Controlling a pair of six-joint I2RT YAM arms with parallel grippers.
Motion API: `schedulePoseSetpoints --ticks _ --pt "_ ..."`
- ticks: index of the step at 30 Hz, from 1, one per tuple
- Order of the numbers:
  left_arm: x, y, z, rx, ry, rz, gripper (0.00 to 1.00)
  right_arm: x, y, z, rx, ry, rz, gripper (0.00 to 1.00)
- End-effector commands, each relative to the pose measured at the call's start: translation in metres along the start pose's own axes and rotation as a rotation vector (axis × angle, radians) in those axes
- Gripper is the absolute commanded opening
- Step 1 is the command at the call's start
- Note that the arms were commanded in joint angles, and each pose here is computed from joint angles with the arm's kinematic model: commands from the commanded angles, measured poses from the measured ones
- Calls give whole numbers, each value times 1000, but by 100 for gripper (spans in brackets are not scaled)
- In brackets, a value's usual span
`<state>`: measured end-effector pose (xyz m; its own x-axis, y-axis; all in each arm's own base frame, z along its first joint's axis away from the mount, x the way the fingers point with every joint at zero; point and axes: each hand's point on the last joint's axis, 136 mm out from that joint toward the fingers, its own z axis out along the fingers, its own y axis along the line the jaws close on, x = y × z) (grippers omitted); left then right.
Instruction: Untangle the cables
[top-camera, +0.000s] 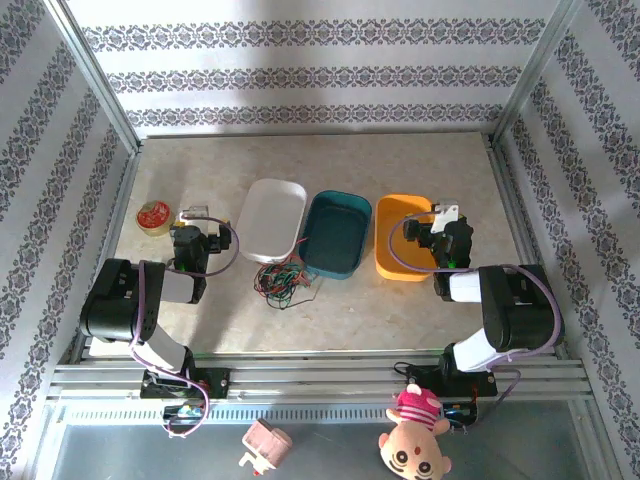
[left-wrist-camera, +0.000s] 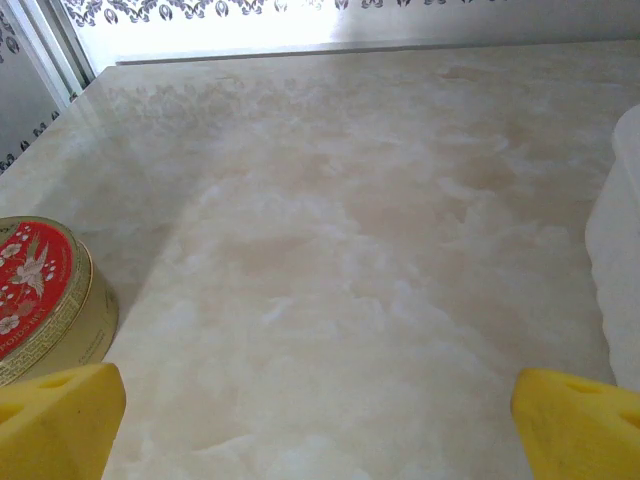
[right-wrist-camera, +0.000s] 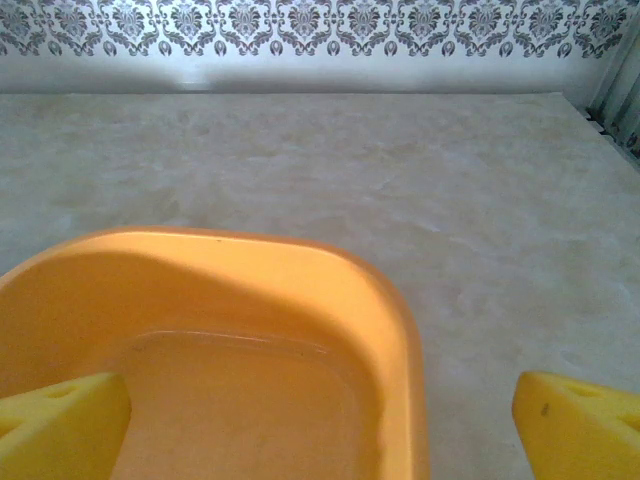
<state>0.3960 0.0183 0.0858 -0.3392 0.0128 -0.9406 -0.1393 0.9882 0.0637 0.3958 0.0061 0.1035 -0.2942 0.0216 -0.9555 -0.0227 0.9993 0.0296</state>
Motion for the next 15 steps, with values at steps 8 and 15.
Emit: schedulePoseSetpoints --ticks 8,15 --pt "-5 12 -1 -60 -30 -36 99 -4 1 2 -27 -9 15 98" --pt "-5 12 -1 -61 -29 -36 99 -4 1 2 -26 -9 16 98"
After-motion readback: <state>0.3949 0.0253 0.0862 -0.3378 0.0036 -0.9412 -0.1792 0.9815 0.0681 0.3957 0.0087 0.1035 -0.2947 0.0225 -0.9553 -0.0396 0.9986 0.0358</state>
